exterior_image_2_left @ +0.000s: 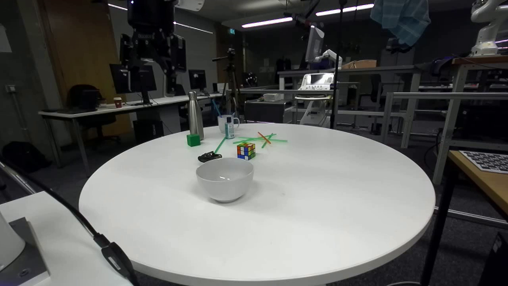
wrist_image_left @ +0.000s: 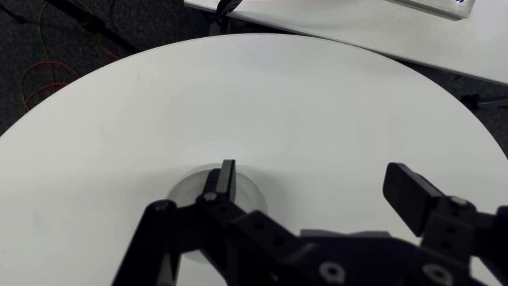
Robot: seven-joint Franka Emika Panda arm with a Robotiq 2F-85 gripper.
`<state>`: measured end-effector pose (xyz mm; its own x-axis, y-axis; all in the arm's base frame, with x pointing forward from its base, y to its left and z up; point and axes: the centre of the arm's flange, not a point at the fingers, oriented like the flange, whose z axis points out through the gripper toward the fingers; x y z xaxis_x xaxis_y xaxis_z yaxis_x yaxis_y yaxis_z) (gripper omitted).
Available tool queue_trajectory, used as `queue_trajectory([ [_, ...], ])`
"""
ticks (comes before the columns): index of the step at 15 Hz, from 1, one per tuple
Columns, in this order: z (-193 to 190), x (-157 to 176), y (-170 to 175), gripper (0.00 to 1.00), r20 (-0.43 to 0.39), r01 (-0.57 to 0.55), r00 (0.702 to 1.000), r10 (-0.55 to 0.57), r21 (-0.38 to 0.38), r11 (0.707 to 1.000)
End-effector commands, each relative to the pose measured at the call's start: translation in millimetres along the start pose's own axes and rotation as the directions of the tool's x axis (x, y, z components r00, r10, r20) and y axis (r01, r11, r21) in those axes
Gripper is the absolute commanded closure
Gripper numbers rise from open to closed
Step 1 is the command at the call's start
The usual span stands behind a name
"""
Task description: Move the Rubik's cube to the left
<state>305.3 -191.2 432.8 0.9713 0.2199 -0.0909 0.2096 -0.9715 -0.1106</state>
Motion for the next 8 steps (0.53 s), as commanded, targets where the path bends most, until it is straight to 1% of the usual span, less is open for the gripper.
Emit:
queue_trajectory([
  [1, 0.3, -0.2, -0.2, 0.00, 0.002, 0.000, 1.000, 0.000, 0.001, 1.000],
  [4, 0.6, -0.2, -0.3, 0.00, 0.002, 0.000, 1.000, 0.000, 0.002, 1.000],
  [6, -0.1, 2.8, 1.6, 0.00, -0.018, 0.008, 1.000, -0.008, -0.007, 1.000],
  [8, 1.6, 1.6, 0.9, 0.00, -0.004, 0.008, 1.000, -0.008, 0.001, 1.000],
])
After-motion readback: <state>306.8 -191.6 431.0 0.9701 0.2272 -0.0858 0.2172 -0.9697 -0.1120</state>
